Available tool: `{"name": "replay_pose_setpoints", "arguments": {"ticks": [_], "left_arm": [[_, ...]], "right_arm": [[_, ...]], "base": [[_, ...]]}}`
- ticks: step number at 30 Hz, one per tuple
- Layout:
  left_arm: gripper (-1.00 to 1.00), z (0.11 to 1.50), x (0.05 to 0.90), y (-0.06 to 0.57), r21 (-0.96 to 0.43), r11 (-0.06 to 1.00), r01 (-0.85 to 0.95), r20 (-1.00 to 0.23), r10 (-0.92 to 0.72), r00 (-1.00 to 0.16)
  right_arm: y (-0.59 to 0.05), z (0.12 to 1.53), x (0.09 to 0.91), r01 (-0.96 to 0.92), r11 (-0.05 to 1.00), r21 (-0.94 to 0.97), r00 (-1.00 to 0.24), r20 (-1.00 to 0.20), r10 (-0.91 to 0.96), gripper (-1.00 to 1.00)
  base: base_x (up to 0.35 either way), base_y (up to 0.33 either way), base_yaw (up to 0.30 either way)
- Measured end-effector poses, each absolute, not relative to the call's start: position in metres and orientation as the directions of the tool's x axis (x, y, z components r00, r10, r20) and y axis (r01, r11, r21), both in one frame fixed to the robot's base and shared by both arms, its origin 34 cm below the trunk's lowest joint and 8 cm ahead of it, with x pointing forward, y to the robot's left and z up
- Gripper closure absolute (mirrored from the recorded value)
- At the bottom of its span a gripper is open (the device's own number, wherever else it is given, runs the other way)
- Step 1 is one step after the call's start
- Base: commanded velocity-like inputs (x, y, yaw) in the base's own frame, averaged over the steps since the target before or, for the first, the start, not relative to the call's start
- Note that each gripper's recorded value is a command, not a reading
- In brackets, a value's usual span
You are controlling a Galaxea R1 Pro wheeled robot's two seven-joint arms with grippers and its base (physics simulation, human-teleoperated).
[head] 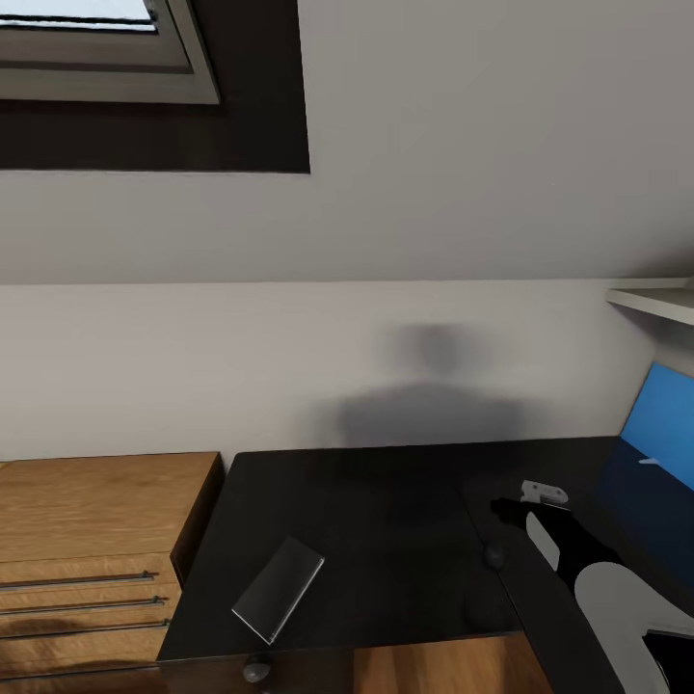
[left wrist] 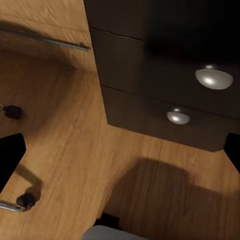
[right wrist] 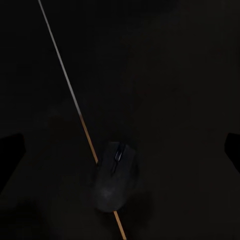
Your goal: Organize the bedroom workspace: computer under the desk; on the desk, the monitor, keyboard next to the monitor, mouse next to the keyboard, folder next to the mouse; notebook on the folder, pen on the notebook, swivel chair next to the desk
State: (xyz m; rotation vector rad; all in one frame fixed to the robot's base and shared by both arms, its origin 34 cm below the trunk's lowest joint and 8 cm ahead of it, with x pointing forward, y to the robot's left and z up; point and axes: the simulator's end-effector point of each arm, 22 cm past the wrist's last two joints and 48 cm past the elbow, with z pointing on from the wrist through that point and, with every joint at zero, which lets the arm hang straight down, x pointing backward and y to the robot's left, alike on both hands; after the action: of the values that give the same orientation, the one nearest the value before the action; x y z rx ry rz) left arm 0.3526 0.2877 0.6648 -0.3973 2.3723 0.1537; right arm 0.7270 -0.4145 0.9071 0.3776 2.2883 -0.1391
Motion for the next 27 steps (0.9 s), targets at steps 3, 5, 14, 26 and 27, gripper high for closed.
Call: {"name": "replay_pose_setpoints", "arguments": {"ticks": [3, 5, 14, 26, 27], "left_arm": [[-1.0, 0.666, 0.349, 0.289, 0.002, 0.945, -0.327, -0.683, -0.237, -0.69], [-1.0, 0.665, 0.349, 0.289, 0.002, 0.945, -0.328, -0.685, -0.238, -0.689], [-1.0, 0.658, 0.352, 0.29, 0.002, 0.944, -0.33, -0.687, -0.238, -0.687], [-1.0, 0.647, 0.356, 0.291, 0.002, 0.944, -0.33, -0.687, -0.239, -0.687], [-1.0, 0.646, 0.356, 0.291, 0.002, 0.944, -0.331, -0.687, -0.239, -0.687]], "right_arm": [[-0.415, 0.907, 0.727, 0.313, 0.949, 0.019, -0.64, -0.735, 0.226, -1.0], [-0.415, 0.906, 0.727, 0.314, 0.949, 0.02, -0.64, -0.734, 0.227, -1.0], [-0.415, 0.898, 0.73, 0.316, 0.948, 0.019, -0.64, -0.734, 0.228, -1.0], [-0.415, 0.889, 0.735, 0.317, 0.948, 0.021, -0.638, -0.736, 0.229, -1.0], [-0.415, 0.888, 0.735, 0.317, 0.948, 0.02, -0.637, -0.736, 0.229, -1.0]], "base": [[0.0, 0.0, 0.0], [0.0, 0.0, 0.0], [0.0, 0.0, 0.0], [0.0, 0.0, 0.0], [0.0, 0.0, 0.0]]}}
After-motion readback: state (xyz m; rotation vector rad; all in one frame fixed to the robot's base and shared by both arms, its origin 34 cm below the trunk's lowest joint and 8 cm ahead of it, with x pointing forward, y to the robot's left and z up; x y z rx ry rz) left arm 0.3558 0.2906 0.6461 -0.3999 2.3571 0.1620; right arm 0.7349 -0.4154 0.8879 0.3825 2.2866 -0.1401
